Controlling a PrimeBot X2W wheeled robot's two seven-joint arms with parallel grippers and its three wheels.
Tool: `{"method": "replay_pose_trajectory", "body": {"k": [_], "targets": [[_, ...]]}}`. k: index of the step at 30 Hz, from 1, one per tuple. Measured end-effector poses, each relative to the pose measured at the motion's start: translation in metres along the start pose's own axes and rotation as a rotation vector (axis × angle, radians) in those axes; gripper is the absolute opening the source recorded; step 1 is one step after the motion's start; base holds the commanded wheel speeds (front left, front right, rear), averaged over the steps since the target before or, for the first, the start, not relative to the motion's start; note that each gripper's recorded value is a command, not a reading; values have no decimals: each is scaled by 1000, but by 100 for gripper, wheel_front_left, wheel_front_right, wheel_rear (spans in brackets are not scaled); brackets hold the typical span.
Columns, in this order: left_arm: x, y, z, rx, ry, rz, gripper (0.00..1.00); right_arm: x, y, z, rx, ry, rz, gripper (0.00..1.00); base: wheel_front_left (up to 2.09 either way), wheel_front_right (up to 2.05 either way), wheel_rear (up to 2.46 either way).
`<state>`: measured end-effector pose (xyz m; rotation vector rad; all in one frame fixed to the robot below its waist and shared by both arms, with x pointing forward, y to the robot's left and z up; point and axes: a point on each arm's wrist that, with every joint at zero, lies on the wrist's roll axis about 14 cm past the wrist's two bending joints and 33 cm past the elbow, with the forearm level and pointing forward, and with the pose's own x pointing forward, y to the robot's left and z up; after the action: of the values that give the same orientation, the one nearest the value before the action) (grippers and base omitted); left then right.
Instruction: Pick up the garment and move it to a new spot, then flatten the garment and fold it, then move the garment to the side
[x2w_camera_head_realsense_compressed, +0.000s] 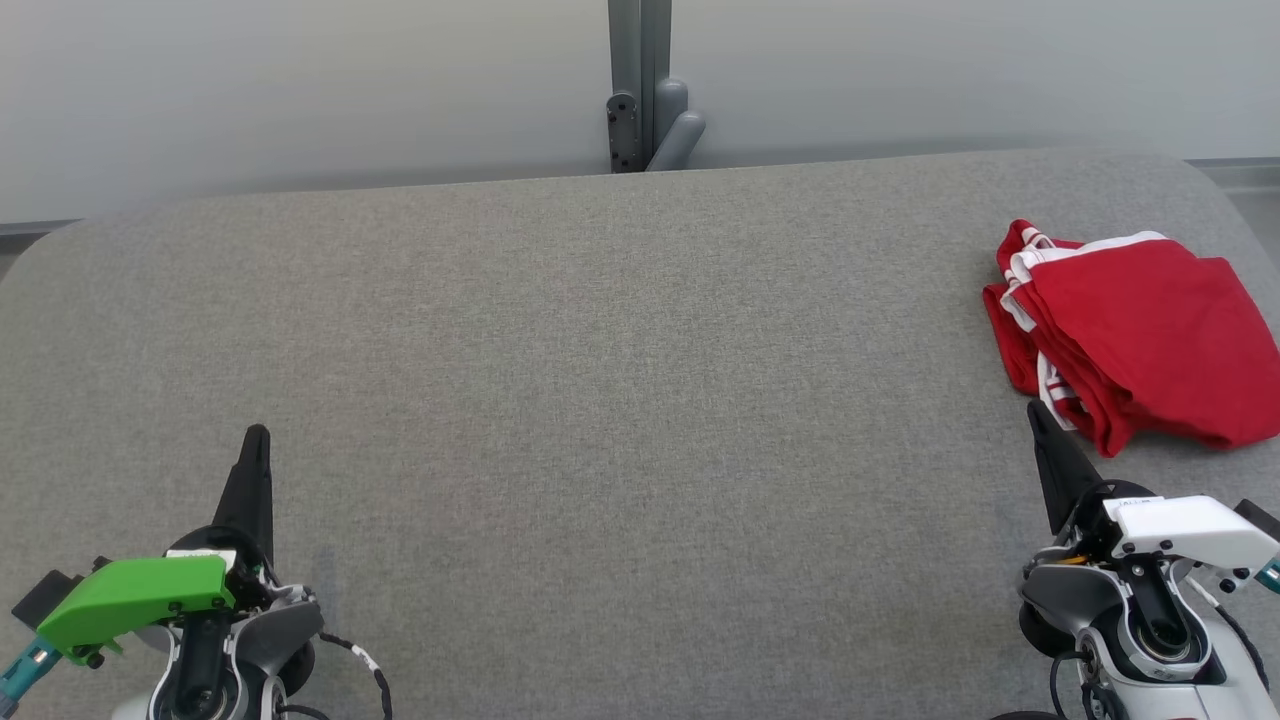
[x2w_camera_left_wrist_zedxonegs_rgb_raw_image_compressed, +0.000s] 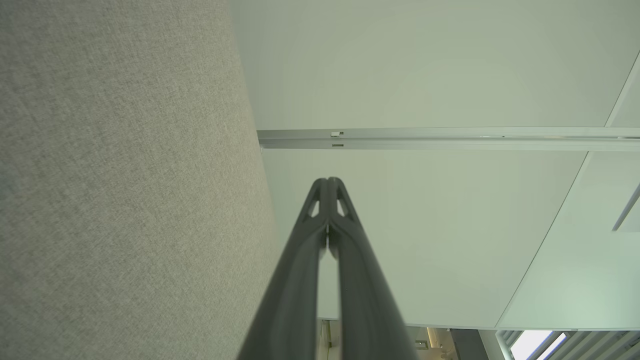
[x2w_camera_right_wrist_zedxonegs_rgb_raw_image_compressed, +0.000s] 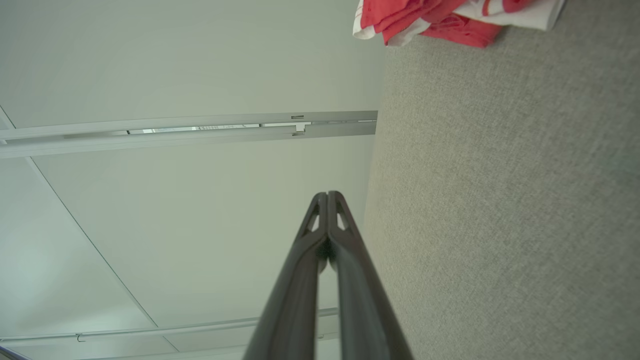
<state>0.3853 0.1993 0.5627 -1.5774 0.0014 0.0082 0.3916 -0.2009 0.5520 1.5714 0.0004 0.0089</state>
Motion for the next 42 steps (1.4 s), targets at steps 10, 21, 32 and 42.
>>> {"method": "replay_pose_trajectory", "body": {"k": [10, 21, 32, 42], "targets": [[0, 0, 0, 0, 0, 0, 0, 0, 0, 0, 2, 1, 0, 0, 0, 0, 0], [0, 0, 0, 0, 0, 0, 0, 0, 0, 0, 2, 1, 1, 0, 0, 0, 0], [0, 0, 0, 0, 0, 0, 0, 0, 0, -1, 4, 2, 1, 0, 0, 0, 0], [0, 0, 0, 0, 0, 0, 0, 0, 1, -1, 3, 2, 1, 0, 0, 0, 0]]}}
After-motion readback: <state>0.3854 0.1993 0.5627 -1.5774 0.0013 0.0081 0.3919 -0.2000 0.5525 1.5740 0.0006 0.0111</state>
